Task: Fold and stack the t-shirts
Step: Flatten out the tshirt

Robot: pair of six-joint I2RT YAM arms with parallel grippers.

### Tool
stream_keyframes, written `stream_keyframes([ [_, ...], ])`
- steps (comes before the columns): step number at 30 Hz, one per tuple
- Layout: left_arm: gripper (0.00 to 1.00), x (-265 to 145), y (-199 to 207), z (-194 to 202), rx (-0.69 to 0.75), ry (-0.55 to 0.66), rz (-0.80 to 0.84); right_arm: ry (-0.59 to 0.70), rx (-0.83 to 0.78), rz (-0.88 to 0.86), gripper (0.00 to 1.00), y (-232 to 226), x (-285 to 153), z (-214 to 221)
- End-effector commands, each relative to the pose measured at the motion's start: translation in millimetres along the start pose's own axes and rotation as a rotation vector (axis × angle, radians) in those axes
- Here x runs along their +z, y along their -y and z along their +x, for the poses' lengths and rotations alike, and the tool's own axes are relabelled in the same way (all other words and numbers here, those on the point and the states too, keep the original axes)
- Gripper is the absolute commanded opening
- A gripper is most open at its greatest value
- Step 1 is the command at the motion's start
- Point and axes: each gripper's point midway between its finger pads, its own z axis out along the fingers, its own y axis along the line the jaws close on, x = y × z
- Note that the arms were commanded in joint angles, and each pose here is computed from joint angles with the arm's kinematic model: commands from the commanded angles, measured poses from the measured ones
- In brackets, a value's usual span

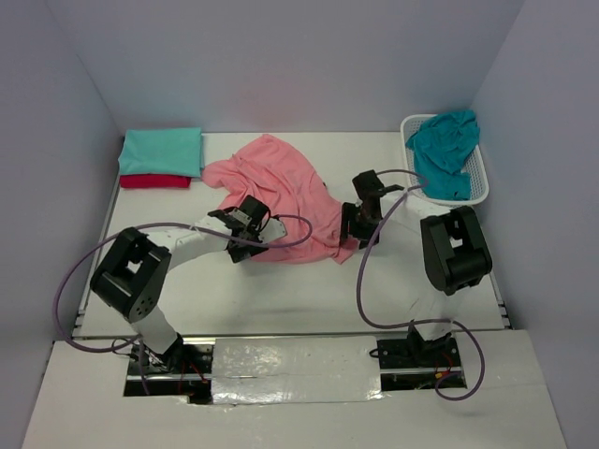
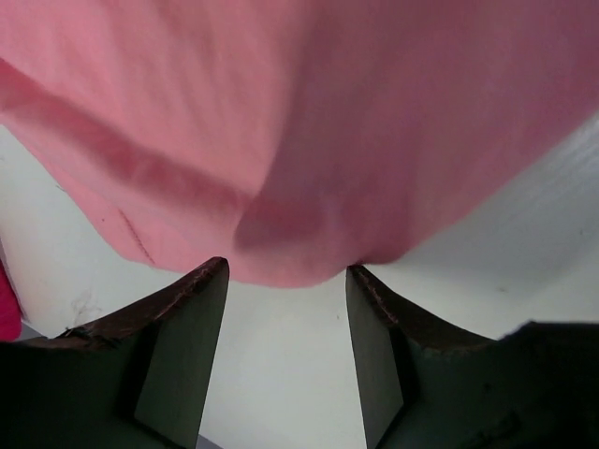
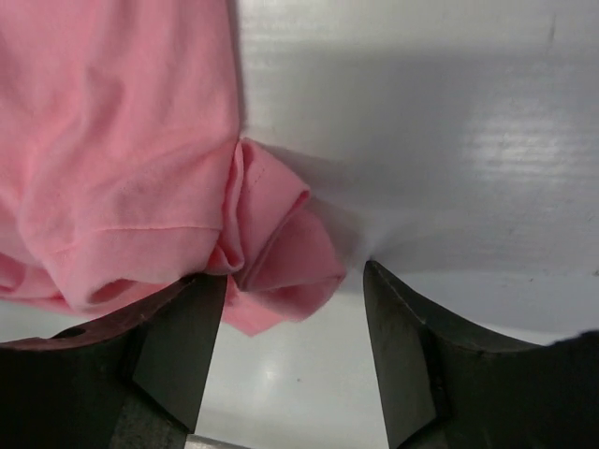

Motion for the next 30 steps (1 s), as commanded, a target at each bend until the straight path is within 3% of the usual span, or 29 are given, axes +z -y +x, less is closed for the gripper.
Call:
stream_keyframes([
  [1,0.65,18,5,-6,-0.054,0.019,0.005,0.029,-0.018,0.085,0.69,13,10,-15],
  [4,0.63,28,18,-2,-0.061,0.010,0.052,0.029,-0.020,0.078,0.71,9,18,-21],
  [5,0.56,29,20,-3,-0.067,0.018,0.063,0.044,-0.023,0.082,0.71,7,16,-28],
  [6,0.48,29,19,-6,-0.070,0.028,0.067,0.055,-0.028,0.086,0.71,8,17,-32],
  [7,0.34,30,20,-10,-0.075,0.039,0.079,0.066,-0.041,0.082,0.68,6,16,-37],
  [8,0.08,30,19,-12,-0.082,0.043,0.086,0.072,-0.051,0.078,0.62,4,16,-41],
  [9,0.00,28,13,-19,-0.092,0.053,0.078,0.068,-0.060,0.071,0.55,2,16,-41],
  [10,0.00,29,8,-19,-0.106,0.048,0.074,0.046,-0.070,0.053,0.32,0,20,-39],
  [13,0.00,21,-12,-20,-0.157,0.046,0.061,-0.013,-0.086,-0.007,0.00,-8,22,-27],
  [17,0.00,-22,-78,-25,-0.297,0.108,-0.024,0.029,-0.052,-0.096,0.00,-12,-2,-27],
  [19,0.00,-64,-133,-25,-0.373,0.182,-0.131,0.112,-0.042,-0.137,0.00,-16,-42,-44],
  [22,0.00,-127,-179,-18,-0.397,0.265,-0.246,0.255,-0.084,-0.148,0.00,-21,-113,-62],
  [26,0.00,-190,-183,-11,-0.362,0.326,-0.303,0.418,-0.139,-0.237,0.00,-36,-198,-54],
  [30,0.00,-243,-166,-11,-0.369,0.412,-0.262,0.630,-0.183,-0.454,0.00,-67,-303,-28],
])
